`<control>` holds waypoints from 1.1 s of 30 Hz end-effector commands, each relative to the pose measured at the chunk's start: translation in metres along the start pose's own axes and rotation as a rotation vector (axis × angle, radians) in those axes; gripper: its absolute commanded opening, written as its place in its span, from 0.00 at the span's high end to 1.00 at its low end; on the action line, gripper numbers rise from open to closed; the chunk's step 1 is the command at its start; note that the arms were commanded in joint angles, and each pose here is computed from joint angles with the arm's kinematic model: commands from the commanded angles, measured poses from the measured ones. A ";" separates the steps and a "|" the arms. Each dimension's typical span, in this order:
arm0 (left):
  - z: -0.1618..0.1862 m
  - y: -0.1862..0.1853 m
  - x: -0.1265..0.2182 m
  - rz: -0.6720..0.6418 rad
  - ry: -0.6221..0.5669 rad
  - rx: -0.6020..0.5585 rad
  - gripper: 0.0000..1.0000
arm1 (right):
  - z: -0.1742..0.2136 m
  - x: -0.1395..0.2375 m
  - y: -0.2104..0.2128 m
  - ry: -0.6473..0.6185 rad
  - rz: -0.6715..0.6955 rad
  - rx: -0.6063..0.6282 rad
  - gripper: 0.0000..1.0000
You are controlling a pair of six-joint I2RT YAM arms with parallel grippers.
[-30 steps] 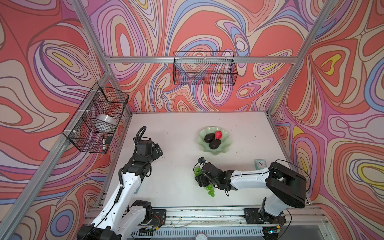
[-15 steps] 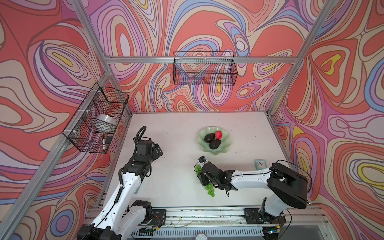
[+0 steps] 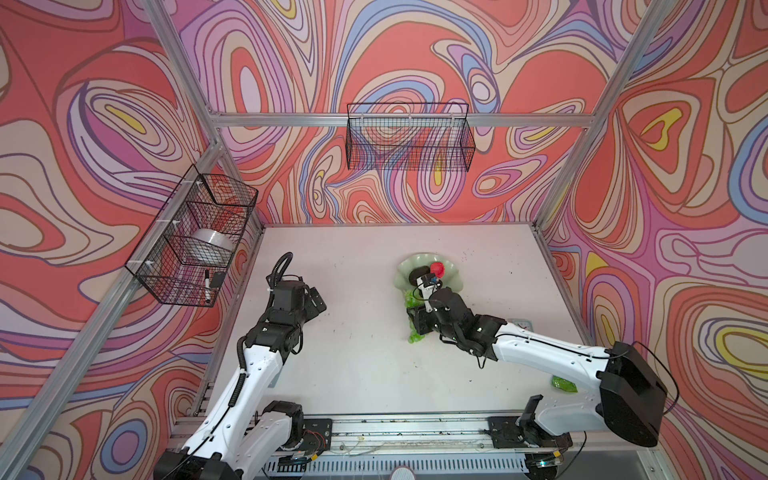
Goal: Place and organize the fake fruits in the fruit bowl
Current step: 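Lift the grapes with the right gripper and lower them into the bowl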
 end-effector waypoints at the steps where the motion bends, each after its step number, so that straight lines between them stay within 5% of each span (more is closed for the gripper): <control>1: 0.001 0.005 0.003 -0.023 -0.005 0.001 0.00 | -0.027 0.020 -0.005 -0.039 0.013 0.037 0.63; 14: -0.002 0.002 0.002 -0.018 -0.006 -0.001 0.00 | -0.101 0.016 -0.045 -0.141 0.161 0.156 0.62; 33: -0.004 0.003 0.003 -0.031 -0.011 -0.015 0.00 | -0.085 -0.084 -0.055 -0.043 0.143 0.271 0.62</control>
Point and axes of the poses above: each gripper's point midway between its finger pads, its own x axis back along the fingers, its own y axis along the line the jaws close on, z = x × y, the point moved 8 cm from there along x, back along the fingers, and after that the axes turned 6 degrees about -x, right-handed, at the moved point
